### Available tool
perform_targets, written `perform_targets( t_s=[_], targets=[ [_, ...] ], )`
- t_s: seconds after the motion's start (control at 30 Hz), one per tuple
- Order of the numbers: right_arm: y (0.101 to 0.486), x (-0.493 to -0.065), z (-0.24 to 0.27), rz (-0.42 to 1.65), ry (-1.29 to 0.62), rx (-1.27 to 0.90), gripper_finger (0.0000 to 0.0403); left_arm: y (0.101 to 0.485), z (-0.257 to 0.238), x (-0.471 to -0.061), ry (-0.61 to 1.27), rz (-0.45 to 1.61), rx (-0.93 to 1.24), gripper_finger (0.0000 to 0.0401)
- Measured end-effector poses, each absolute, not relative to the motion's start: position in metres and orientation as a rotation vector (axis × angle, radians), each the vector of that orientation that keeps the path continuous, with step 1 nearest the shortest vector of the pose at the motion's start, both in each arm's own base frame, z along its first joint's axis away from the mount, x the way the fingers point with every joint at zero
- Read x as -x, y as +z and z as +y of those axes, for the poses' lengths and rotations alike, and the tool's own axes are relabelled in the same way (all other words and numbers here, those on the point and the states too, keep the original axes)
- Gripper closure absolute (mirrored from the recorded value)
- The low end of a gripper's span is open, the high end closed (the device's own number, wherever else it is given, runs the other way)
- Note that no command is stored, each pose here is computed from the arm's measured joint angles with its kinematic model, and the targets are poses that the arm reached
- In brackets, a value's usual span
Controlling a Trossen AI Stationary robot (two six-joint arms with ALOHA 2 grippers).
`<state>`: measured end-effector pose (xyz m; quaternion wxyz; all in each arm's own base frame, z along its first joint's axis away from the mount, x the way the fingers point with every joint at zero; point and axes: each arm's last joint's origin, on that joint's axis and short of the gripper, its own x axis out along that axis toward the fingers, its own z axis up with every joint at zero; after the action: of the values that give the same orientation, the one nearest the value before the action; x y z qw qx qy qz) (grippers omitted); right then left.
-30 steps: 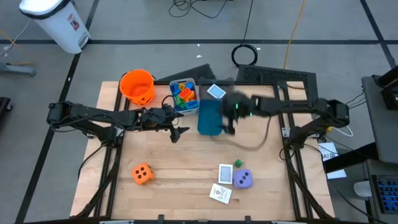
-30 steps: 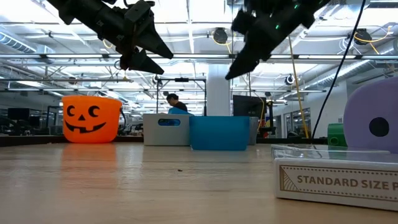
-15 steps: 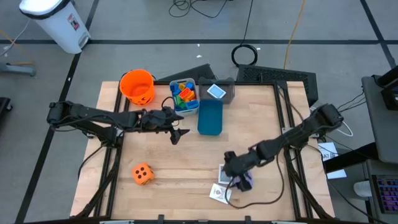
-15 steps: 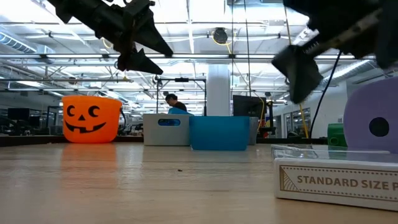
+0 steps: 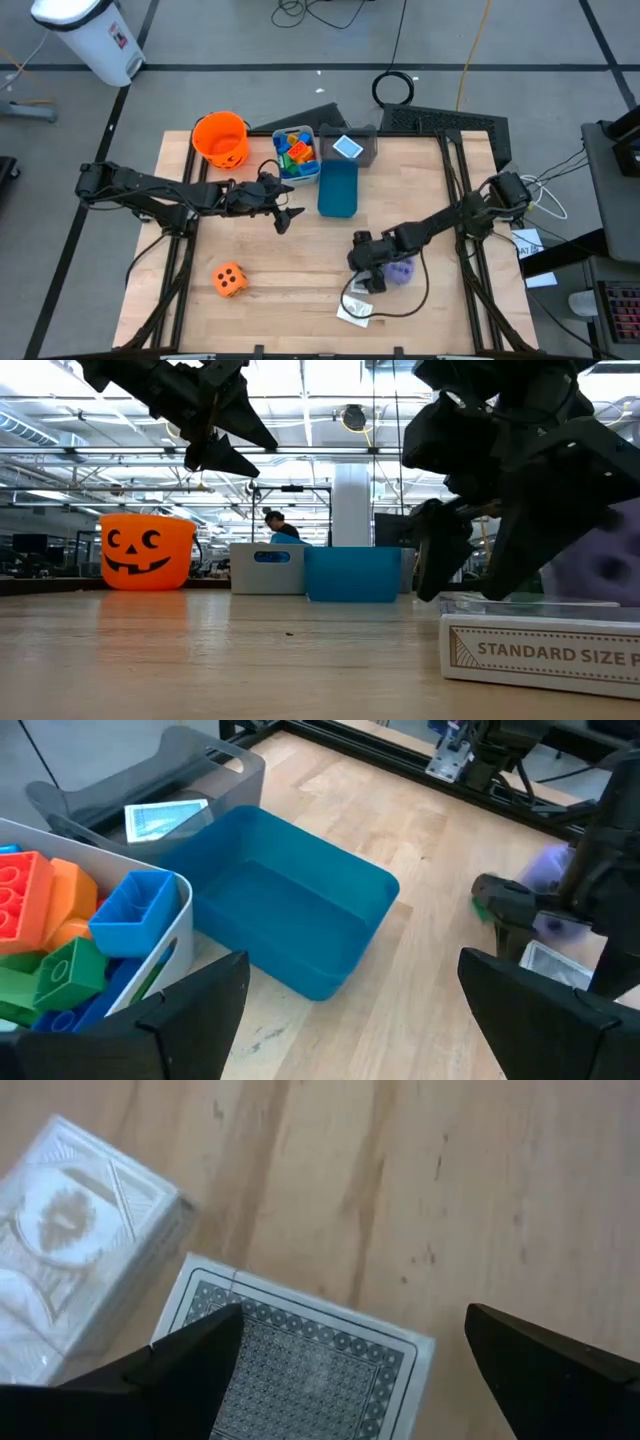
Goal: Pick & Place Toys
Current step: Put the white and black deck of cards into the black bin
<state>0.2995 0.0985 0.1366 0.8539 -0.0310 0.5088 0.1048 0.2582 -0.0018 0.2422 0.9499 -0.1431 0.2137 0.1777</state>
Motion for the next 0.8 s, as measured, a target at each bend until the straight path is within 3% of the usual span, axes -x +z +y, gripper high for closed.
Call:
perform_targets(
  t_s=[0.17,0.43,0.67,0.8],
  targets=[
    [0.137,-0.295,0.086,1.128,0.141,0.188,0.0028,0.242,-0.002,-0.258,0.363,0.44,0.29,0.0036],
    [0.16,-0.291,0.073,1.013,-0.128,0.43,0.0028,0.241,-0.002,-0.258,0.363,0.444,0.288,0.0036],
    [0.186,-0.286,0.069,0.927,-0.144,0.08,0.0028,0.241,-0.002,-0.257,0.364,0.451,0.287,0.0036],
    [0.186,-0.278,0.065,0.985,-0.195,0.013,0.0028,0.241,-0.002,-0.257,0.365,0.451,0.291,0.0036]
  ],
)
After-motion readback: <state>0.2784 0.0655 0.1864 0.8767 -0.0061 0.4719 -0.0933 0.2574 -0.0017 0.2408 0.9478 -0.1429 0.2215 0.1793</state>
